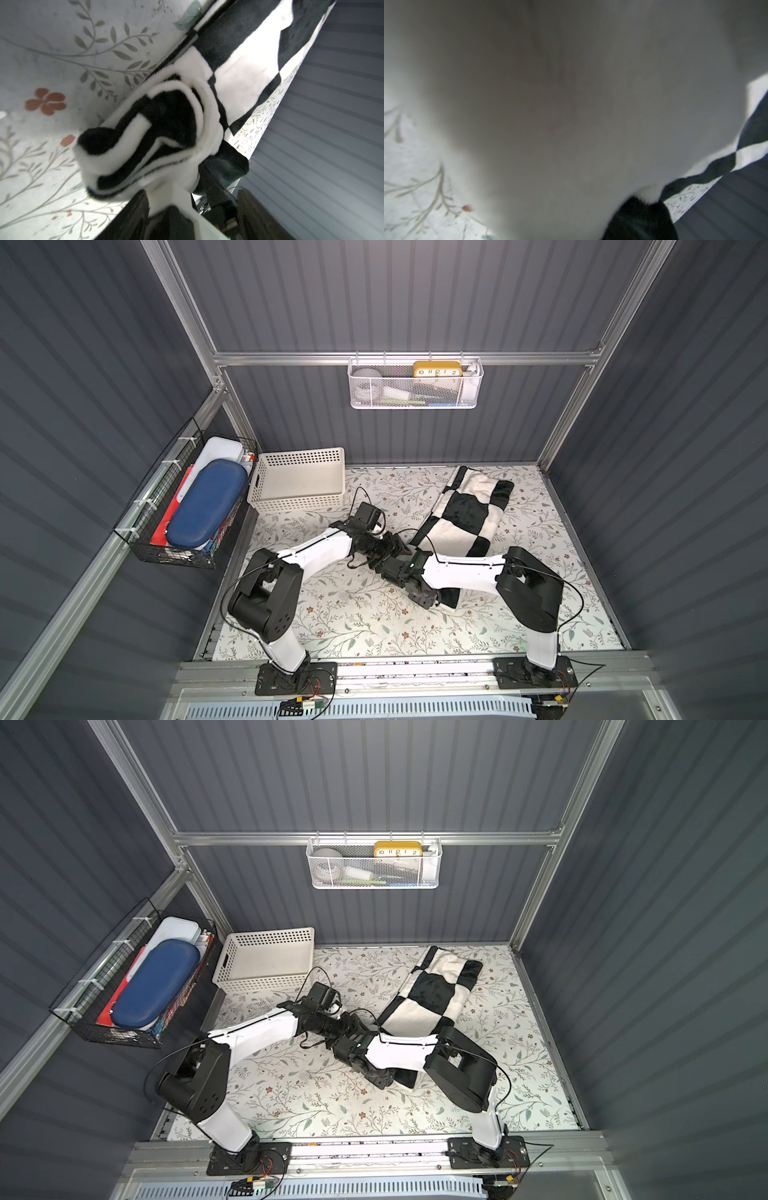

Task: Roll up the pillowcase
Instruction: Roll the pillowcase at the center of the board.

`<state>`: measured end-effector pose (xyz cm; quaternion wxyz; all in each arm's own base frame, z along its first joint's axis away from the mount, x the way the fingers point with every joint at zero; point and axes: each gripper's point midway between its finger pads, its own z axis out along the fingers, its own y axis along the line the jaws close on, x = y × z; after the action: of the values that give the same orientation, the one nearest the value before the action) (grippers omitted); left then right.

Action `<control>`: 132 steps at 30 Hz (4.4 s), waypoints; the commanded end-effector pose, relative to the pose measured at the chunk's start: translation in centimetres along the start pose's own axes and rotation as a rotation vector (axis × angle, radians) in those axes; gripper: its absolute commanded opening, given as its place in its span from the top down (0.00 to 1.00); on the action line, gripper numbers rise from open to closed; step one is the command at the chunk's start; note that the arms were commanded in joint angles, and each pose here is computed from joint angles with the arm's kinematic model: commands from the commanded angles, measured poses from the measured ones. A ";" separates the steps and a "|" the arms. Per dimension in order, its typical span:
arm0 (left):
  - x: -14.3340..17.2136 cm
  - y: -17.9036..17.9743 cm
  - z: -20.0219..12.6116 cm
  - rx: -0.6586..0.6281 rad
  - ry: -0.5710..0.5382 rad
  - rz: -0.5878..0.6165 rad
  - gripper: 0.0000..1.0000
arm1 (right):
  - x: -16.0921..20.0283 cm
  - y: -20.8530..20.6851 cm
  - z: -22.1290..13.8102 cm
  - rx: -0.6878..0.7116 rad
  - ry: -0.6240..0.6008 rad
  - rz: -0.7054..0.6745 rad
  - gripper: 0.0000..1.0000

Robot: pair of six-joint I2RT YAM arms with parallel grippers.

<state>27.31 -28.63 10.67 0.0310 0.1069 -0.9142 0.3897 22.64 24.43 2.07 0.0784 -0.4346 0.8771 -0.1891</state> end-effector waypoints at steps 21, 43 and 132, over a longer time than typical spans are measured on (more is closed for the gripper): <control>2.4 1.3 -3.8 -0.008 -0.042 0.011 0.29 | 1.2 4.6 -9.9 -1.050 0.147 0.296 0.71; 2.3 -2.9 -7.9 -0.003 -0.142 0.174 0.29 | 1.2 -1.4 -4.0 -0.918 0.191 0.541 0.62; 1.7 -1.8 3.8 -0.044 0.141 0.114 0.28 | 1.0 -3.0 -0.3 0.227 0.008 0.021 0.62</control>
<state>27.76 -33.21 7.81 0.0565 0.0207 -0.9281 0.3673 23.18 22.90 3.85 0.1142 -0.4372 0.8467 -0.2807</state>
